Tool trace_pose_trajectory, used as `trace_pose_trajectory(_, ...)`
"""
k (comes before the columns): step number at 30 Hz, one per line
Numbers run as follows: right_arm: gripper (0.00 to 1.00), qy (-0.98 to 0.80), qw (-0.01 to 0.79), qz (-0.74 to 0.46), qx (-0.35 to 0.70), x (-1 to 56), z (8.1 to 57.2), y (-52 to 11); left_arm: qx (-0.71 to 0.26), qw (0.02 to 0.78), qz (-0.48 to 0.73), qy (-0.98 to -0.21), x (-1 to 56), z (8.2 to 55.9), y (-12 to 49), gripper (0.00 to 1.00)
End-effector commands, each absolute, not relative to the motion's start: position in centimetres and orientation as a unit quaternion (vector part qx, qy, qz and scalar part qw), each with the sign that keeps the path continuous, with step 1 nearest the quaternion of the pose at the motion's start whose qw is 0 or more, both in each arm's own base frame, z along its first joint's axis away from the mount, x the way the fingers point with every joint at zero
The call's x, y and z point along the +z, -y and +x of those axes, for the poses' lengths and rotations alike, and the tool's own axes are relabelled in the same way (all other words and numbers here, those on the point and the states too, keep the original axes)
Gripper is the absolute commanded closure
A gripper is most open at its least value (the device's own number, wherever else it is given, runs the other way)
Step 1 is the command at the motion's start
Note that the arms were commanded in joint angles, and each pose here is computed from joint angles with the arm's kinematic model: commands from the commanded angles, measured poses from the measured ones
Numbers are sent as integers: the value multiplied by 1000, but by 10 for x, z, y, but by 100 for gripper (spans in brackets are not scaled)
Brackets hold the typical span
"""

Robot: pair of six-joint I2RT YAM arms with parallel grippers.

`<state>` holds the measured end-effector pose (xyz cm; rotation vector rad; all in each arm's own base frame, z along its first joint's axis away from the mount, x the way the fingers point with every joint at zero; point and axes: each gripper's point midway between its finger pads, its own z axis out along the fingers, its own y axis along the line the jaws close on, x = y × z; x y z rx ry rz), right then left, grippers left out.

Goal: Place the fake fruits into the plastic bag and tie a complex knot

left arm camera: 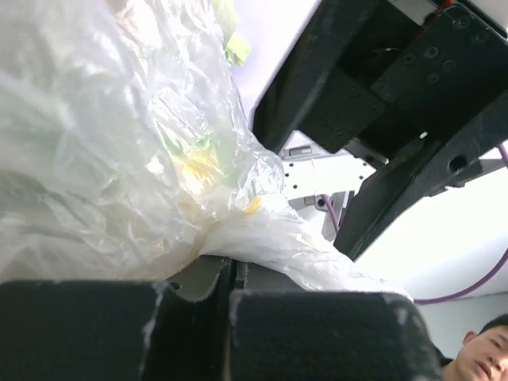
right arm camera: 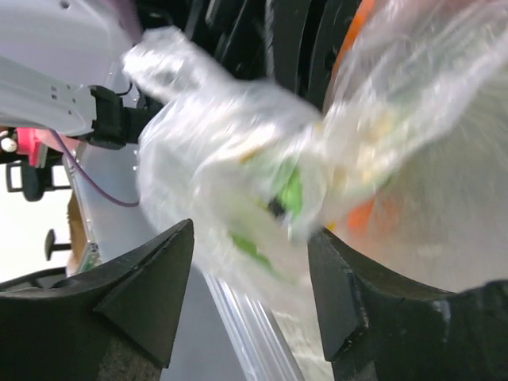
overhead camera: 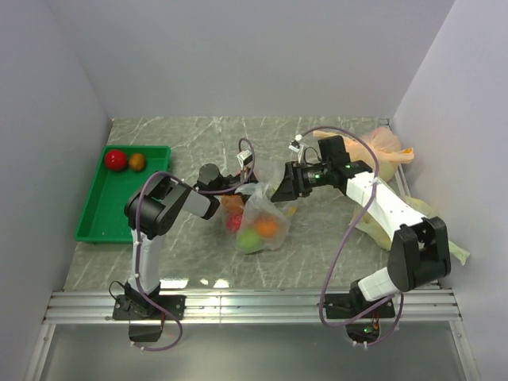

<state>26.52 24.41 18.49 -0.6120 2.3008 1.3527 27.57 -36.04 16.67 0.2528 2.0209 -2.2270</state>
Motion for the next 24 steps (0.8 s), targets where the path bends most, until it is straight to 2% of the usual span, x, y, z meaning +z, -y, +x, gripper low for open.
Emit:
trace_pose_trajectory(1, 35, -816, 215, -240, 479, 203, 254, -230, -774, 189, 182, -577, 217, 268, 353, 97)
trace_pose_trajectory(3, 40, -814, 210, -248, 482, 199, 251, -228, -774, 191, 181, -576, 219, 268, 353, 97)
trace_pose_trajectory(4, 46, -815, 208, -244, 482, 198, 251, -226, -775, 189, 181, -575, 220, 268, 354, 98)
trace_pose_trajectory(7, 56, -815, 210, -236, 487, 195, 253, -225, -777, 187, 181, -573, 222, 267, 354, 100)
trace_pose_trajectory(10, 76, -815, 239, -220, 479, 198, 264, -222, -779, 190, 184, -569, 225, 267, 355, 100)
trace_pose_trajectory(12, 79, -815, 257, -210, 474, 199, 270, -221, -781, 188, 185, -567, 226, 265, 355, 100)
trace_pose_trajectory(20, 74, -807, 253, -216, 488, 184, 276, -226, -788, 185, 193, -555, 234, 259, 358, 100)
trace_pose_trajectory(24, 67, -800, 257, -217, 497, 187, 279, -229, -788, 185, 195, -554, 234, 256, 358, 100)
